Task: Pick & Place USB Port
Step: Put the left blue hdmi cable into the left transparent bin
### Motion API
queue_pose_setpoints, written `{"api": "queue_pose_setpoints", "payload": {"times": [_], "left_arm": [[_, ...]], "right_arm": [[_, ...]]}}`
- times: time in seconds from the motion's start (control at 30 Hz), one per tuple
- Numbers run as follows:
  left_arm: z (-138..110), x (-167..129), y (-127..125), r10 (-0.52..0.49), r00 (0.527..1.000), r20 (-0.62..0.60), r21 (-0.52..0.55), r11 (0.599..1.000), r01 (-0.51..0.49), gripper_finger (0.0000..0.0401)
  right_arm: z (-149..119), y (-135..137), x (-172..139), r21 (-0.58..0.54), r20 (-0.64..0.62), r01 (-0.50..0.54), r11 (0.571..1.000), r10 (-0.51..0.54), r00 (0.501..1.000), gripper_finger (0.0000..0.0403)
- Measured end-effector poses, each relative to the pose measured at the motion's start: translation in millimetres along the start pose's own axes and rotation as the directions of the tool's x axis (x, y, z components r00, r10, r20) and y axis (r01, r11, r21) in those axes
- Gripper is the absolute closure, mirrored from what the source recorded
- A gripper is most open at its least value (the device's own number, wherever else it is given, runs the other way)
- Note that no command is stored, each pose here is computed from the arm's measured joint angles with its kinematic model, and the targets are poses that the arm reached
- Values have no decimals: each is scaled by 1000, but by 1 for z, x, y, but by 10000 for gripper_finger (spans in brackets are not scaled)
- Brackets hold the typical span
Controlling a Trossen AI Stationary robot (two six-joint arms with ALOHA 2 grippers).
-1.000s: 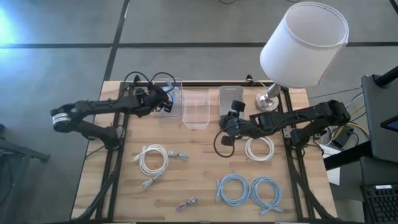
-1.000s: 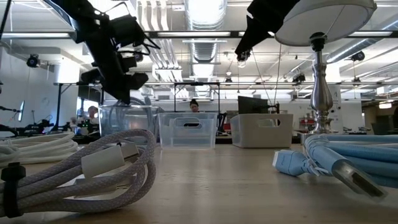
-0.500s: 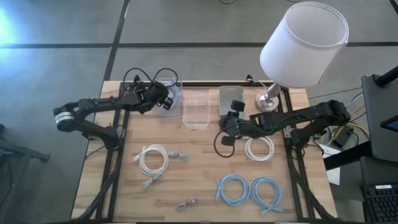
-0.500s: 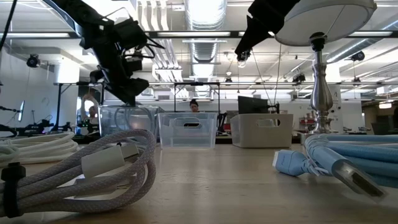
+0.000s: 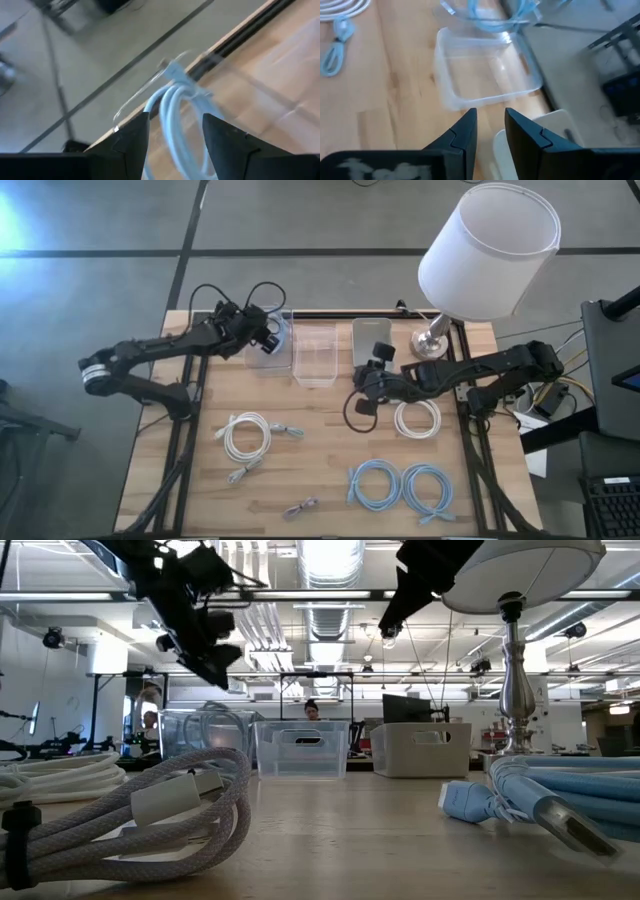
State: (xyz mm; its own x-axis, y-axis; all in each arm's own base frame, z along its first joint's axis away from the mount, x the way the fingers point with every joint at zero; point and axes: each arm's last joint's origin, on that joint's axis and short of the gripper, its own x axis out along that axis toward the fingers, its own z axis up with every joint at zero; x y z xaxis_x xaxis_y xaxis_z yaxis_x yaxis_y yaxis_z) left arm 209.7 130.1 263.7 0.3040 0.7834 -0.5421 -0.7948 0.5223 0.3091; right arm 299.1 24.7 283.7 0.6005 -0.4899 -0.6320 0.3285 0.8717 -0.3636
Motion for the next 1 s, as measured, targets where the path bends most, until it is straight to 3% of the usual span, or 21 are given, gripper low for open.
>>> {"api": "queue_pose_setpoints", "payload": {"times": [0.17,0.3,0.4,0.53,0.67,0.73,0.83,1.0], "left_arm": [[7,-19,3,-188,980,64,-19,982,190,213],[8,-27,0,-329,941,82,-11,944,331,215],[7,-29,-5,-397,914,82,3,917,398,215],[6,-28,-11,-423,903,73,18,906,423,216],[6,-28,-14,-431,900,68,19,902,431,218],[6,-28,-15,-433,899,66,11,901,433,217],[6,-29,-16,-435,898,69,5,900,435,219],[7,-29,-16,-435,897,84,1,900,436,223]], "right_arm": [[-9,8,3,38,-55,-206,978,208,977,298],[-17,16,4,129,-98,-372,919,385,918,291],[-28,23,7,205,-145,-440,875,471,870,287],[-50,38,12,294,-238,-490,820,560,794,286],[-72,62,14,392,-326,-563,727,682,654,286],[-78,77,15,418,-326,-594,687,724,608,285],[-88,96,17,438,-358,-598,671,741,569,280],[-93,118,19,416,-403,-605,679,734,546,273]]}}
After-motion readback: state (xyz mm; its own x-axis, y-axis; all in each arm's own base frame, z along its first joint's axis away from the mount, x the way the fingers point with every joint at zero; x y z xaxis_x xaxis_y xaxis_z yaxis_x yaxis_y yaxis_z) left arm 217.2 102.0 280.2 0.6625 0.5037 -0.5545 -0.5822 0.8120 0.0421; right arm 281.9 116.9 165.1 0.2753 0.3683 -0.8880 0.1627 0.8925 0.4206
